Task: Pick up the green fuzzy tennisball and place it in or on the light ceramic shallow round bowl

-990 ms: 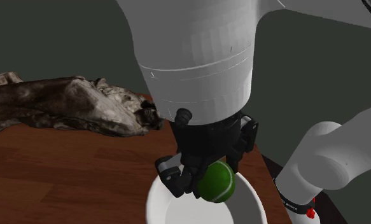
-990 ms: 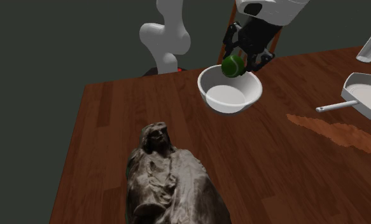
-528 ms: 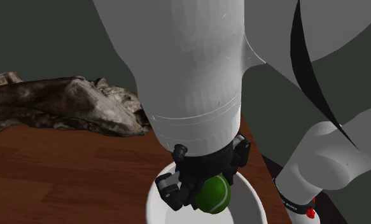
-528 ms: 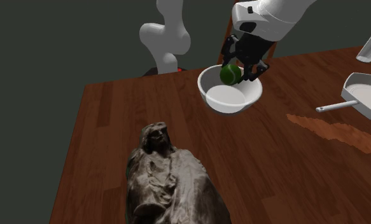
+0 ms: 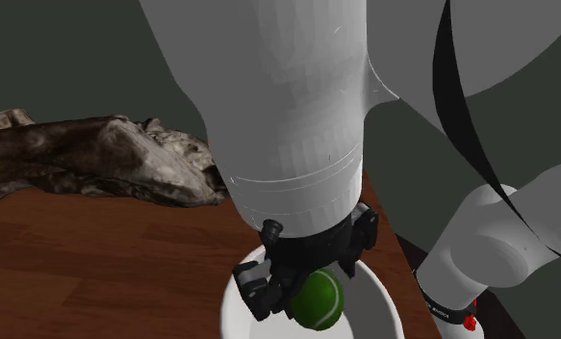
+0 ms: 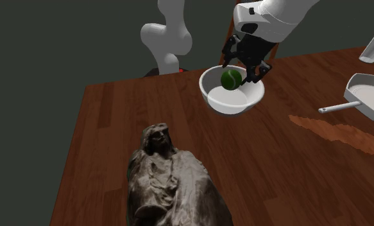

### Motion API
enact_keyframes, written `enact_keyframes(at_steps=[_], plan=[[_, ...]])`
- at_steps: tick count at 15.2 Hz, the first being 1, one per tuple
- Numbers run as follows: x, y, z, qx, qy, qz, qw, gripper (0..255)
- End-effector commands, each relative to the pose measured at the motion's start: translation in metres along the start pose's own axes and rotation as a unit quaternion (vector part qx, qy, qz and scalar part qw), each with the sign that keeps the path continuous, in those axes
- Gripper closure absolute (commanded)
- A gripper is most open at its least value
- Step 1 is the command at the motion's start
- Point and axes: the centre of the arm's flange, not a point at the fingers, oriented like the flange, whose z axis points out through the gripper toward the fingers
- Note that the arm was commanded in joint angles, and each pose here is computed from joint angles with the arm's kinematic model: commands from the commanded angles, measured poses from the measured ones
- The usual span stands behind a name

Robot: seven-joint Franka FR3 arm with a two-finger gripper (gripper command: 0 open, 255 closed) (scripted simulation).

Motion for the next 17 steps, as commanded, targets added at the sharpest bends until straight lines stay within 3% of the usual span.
enact_keyframes(at_steps=[1, 5, 9, 17], plan=[[0.000, 0.000, 0.000, 0.000, 0.000, 0.000, 1.0000, 0], [0.000, 0.000, 0.000, 0.000, 0.000, 0.000, 1.0000, 0], [0.000, 0.000, -0.050, 0.000, 0.000, 0.000, 1.0000, 0], [0.000, 0.000, -0.050, 0.000, 0.000, 0.000, 1.0000, 0]])
